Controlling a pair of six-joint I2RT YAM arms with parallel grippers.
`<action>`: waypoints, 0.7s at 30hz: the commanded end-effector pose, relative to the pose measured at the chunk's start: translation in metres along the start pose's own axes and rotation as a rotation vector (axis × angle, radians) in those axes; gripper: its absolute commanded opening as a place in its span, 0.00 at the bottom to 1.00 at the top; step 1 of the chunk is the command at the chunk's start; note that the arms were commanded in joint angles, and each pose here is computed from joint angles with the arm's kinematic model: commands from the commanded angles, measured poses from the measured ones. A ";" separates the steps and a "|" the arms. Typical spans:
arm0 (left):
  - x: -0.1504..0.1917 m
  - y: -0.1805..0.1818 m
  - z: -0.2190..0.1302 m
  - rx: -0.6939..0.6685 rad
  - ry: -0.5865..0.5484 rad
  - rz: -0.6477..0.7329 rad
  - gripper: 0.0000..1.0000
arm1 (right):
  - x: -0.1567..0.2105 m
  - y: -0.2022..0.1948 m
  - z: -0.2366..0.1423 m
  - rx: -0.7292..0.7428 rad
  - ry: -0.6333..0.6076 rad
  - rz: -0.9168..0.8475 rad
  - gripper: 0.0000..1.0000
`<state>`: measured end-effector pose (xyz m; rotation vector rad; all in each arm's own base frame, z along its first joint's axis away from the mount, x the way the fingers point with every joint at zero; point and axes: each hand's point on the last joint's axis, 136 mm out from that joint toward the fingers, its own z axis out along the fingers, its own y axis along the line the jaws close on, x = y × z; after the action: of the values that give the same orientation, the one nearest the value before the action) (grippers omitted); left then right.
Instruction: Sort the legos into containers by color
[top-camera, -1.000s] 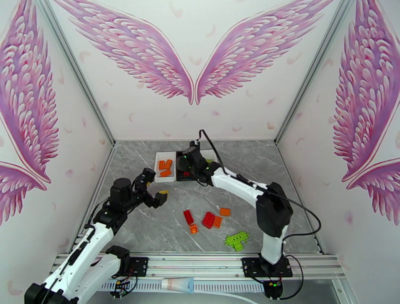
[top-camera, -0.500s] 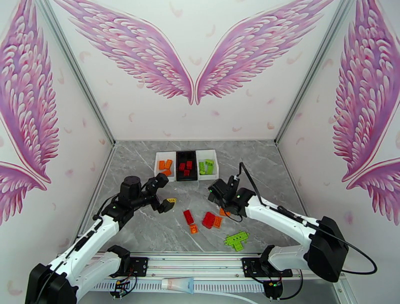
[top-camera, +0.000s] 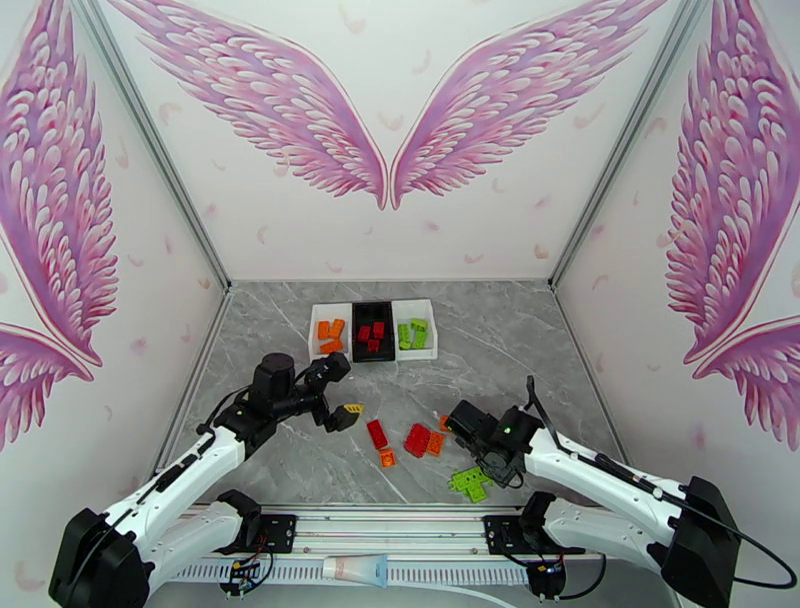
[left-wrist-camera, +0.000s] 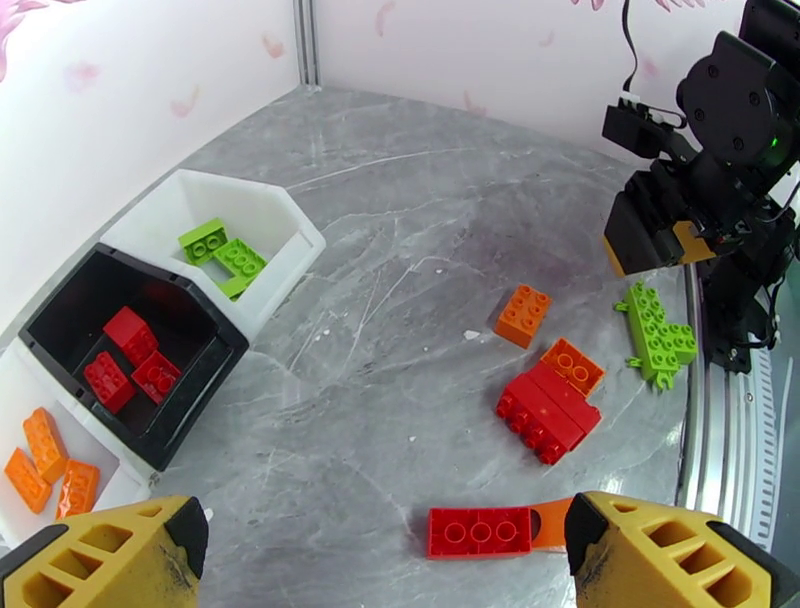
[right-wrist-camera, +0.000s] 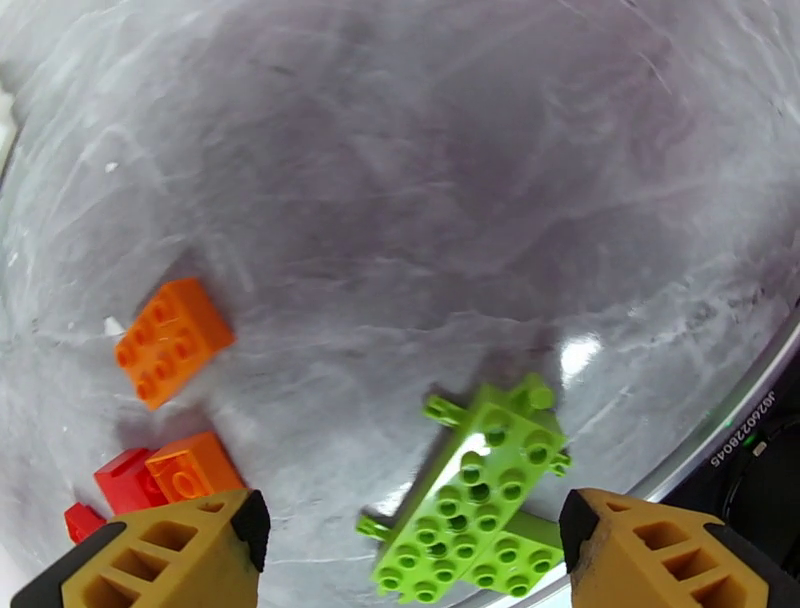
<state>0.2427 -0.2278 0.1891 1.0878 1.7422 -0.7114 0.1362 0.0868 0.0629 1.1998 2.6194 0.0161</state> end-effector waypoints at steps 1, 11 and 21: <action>-0.017 -0.012 0.001 0.071 -0.032 0.065 0.99 | 0.010 -0.020 0.010 0.028 0.050 0.102 0.79; -0.013 -0.033 0.010 0.171 -0.020 0.081 0.99 | 0.017 -0.016 0.027 -0.080 0.082 0.178 0.62; -0.008 -0.033 0.017 0.183 -0.011 0.066 0.99 | 0.018 -0.001 0.032 -0.115 0.100 0.149 0.58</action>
<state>0.2186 -0.2533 0.1786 1.2496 1.6872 -0.8333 0.1276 0.0921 0.0324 1.3954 2.5550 0.2257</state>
